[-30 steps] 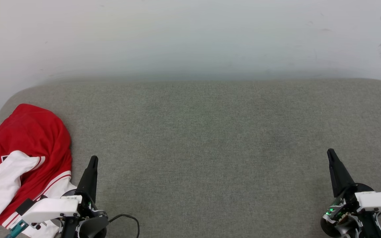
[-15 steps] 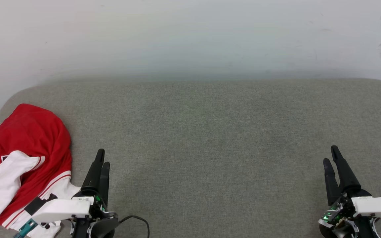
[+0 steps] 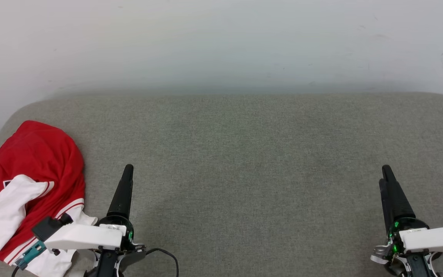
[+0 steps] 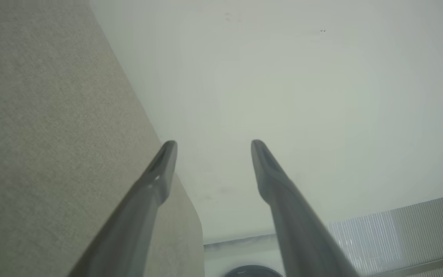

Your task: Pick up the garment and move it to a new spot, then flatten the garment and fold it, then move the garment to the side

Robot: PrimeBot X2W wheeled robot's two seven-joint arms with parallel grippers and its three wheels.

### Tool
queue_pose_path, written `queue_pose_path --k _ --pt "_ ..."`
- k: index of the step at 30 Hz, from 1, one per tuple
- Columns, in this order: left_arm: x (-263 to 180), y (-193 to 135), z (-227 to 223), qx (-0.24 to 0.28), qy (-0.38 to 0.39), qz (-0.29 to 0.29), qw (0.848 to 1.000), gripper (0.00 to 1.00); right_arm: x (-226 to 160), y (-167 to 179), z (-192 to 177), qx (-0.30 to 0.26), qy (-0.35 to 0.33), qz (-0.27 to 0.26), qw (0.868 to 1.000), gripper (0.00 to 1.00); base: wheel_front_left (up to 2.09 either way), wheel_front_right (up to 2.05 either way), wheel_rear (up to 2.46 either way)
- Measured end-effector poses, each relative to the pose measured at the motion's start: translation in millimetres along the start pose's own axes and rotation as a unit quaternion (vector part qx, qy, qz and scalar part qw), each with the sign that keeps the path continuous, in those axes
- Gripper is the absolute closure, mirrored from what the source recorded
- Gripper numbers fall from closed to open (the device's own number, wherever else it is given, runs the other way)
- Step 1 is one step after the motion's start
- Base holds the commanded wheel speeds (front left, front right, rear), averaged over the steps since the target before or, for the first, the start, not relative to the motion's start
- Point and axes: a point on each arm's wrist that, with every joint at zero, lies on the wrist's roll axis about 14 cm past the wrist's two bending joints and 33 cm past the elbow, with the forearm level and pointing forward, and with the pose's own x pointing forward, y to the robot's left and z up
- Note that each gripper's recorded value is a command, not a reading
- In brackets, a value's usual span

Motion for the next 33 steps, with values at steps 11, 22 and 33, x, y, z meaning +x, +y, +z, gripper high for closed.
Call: queue_pose_path --k 11,22,33 --pt "-1 -11 3 0.152 -0.008 -0.018 0.988 0.0 1 12 -1 -0.204 0.007 0.023 0.979 0.0 0.0 0.0 0.0" --pt "-2 -21 2 0.299 -0.011 -0.038 0.953 0.0 -2 19 -4 -0.355 0.01 0.039 0.934 0.0 0.0 0.0 0.0" --pt "-6 -18 6 0.402 -0.013 -0.039 0.915 0.0 -5 18 -6 -0.448 0.018 0.039 0.893 0.0 0.0 0.0 0.0"
